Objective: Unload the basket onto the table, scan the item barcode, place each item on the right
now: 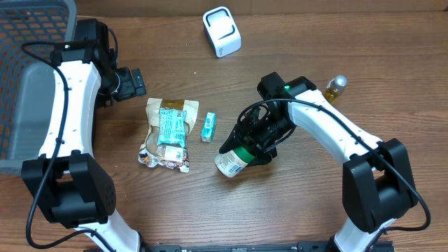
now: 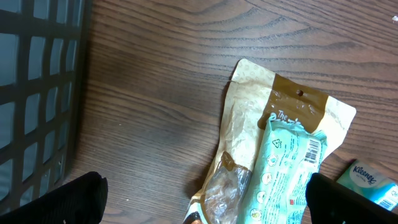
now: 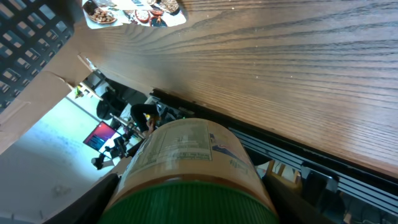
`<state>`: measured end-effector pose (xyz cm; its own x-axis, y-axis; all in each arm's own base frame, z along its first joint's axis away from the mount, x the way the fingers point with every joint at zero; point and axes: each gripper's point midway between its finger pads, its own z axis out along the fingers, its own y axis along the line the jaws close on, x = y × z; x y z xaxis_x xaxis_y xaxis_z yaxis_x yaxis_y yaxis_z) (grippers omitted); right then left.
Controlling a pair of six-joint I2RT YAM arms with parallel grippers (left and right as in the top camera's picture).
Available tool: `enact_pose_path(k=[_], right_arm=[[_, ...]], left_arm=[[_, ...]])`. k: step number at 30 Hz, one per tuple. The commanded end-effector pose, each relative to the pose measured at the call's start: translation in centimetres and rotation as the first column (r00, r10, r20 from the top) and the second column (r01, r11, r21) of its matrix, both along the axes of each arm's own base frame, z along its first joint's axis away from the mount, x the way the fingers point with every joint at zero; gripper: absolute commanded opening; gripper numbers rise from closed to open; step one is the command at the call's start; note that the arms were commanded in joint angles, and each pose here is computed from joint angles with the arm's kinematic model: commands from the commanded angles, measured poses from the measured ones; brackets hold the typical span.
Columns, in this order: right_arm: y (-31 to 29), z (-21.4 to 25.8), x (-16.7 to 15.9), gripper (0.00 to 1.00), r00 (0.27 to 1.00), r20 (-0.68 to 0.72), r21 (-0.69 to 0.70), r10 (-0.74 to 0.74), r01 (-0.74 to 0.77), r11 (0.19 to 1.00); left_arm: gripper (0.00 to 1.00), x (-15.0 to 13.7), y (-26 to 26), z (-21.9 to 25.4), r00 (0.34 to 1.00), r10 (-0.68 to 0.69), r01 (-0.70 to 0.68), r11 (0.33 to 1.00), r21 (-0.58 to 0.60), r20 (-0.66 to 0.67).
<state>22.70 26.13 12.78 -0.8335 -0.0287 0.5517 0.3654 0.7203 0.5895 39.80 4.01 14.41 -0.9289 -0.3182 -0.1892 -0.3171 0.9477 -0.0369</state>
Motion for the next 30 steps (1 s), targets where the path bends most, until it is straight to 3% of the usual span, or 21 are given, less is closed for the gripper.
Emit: enact_pose_path(k=[1,30], right_arm=[[0.77,1.54,0.49,0.25,1.000,0.001,0.063,-0.010,0.010,0.998],[0.77,1.54,0.50,0.25,0.999,-0.037,0.041,-0.040,0.041,0.998]], left_arm=[[1.00,-0.06,-0.39,0.10,1.000,-0.023,0.023,1.000,-0.004,0.003],[0.99,-0.06,-0.39,0.10,1.000,-0.023,0.023,1.000,-0.004,0.003]])
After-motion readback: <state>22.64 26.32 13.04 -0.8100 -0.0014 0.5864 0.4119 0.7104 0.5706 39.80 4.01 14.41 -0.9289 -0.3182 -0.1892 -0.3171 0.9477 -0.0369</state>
